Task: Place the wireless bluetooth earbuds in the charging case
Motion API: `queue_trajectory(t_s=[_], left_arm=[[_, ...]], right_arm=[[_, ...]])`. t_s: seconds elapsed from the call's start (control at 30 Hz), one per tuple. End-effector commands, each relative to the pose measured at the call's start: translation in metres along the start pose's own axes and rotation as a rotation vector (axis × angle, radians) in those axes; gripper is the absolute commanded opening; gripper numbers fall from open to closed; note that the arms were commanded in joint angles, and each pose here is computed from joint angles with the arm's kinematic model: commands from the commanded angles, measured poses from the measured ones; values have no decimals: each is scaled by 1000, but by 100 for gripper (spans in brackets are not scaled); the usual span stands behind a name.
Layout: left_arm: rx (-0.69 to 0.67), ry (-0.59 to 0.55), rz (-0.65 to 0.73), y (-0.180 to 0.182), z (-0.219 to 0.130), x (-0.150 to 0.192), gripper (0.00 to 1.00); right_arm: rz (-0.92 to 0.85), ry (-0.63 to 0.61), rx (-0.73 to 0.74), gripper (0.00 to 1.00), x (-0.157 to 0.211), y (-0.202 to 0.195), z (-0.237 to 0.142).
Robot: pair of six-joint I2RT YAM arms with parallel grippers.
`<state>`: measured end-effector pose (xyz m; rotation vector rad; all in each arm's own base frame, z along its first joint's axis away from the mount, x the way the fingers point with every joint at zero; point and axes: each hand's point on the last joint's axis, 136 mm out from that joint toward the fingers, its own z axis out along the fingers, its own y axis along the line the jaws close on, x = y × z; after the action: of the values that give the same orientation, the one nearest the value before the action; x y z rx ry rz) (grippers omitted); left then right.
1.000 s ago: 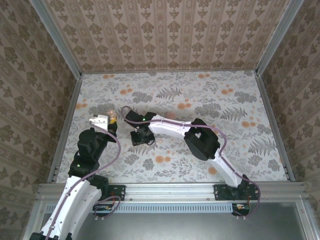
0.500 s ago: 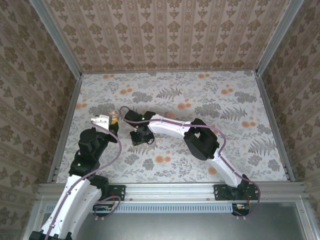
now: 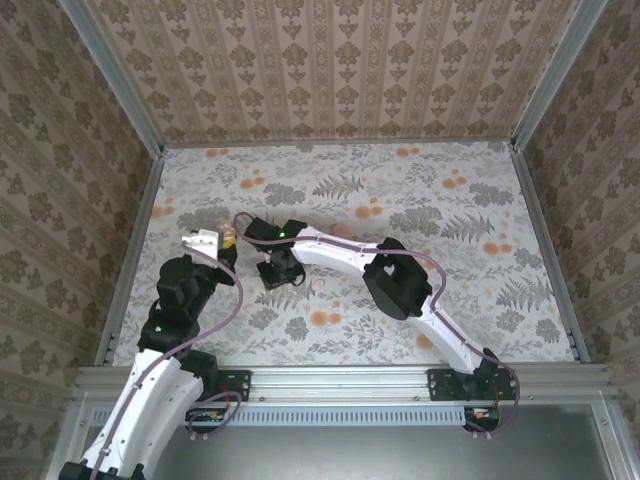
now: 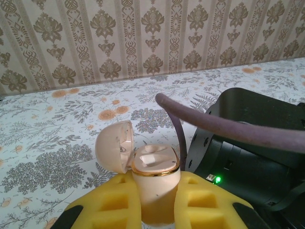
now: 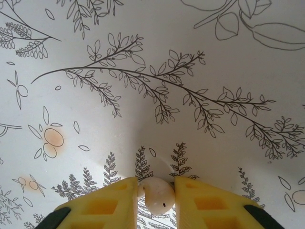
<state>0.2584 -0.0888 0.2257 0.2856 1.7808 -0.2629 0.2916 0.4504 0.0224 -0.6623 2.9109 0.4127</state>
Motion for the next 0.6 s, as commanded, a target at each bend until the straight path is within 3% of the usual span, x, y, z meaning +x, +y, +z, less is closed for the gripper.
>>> queue_trajectory(t_s=[0.0,0.3,0.57], left_arm=[[7,-10,-20,0,0,-5,0],[91,-17,-33,-14,6,-7,0],[412,-174,45,-66,-1,-30,0]], right_arm=[[-4,91,74,22,26,-20,9],[50,-1,49,16,20,-40,-23],[32,-166,72,14,13,-59,-73]])
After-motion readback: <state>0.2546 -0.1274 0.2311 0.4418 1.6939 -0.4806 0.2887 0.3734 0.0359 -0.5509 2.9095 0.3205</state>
